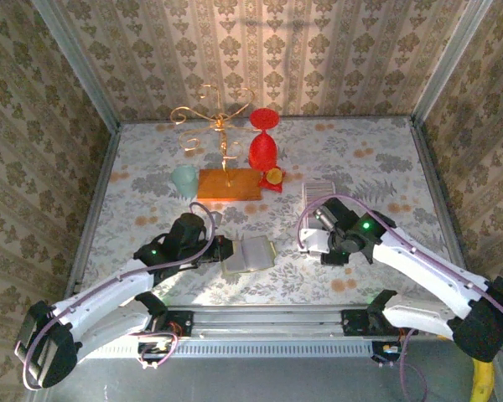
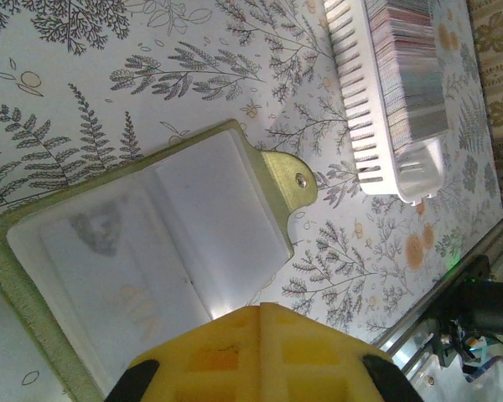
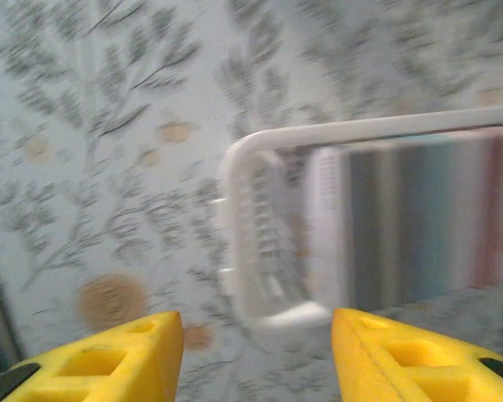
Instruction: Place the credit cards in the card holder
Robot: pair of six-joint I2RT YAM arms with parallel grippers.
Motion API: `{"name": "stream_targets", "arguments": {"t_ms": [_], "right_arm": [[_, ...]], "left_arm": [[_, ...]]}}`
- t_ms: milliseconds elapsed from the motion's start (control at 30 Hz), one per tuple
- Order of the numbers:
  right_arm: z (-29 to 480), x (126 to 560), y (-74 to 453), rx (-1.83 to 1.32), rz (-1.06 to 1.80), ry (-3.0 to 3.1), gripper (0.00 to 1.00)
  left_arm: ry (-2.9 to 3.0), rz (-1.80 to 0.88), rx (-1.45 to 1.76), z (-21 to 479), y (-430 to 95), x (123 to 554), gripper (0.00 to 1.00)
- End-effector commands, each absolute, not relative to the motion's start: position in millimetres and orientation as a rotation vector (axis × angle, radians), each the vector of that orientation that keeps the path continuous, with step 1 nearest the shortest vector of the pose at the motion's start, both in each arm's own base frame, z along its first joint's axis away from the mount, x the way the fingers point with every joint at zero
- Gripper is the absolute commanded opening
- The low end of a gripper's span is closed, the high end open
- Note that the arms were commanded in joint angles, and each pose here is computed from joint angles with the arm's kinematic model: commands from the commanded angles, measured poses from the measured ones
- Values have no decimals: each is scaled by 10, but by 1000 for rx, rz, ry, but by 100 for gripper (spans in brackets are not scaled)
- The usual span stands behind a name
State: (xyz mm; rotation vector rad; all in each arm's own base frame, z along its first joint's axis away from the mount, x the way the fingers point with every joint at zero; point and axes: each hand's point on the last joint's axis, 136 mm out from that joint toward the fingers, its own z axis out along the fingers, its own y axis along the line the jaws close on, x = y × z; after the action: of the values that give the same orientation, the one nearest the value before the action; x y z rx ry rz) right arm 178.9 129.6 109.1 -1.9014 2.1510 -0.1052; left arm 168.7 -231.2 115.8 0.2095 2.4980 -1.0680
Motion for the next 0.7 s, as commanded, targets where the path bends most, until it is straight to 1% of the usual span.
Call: {"name": "stream_targets", "arguments": {"t_ms": [0,100,400,533,667], "right_arm": [[821,1428,1219,-2057,43,2263,55],[759,1503,1248,-2049,41,2287,62],[639,1947,1403,-1981,-80,2289,63],[624,2031,1452,-1955,-90,2275,64],[496,1996,1462,-1983,-61,2308,64]], "left_arm": [[2504,-1063,229,1145,-2312,1658,0],[2501,-1065,231,1149,-2318,1660,0],[2502,-1070,244,1131,-2331,1657,0],[2505,-1080,238,1103,-2327,1639,0],[2510,-1081,235,1080,-2320,1628,0]]}}
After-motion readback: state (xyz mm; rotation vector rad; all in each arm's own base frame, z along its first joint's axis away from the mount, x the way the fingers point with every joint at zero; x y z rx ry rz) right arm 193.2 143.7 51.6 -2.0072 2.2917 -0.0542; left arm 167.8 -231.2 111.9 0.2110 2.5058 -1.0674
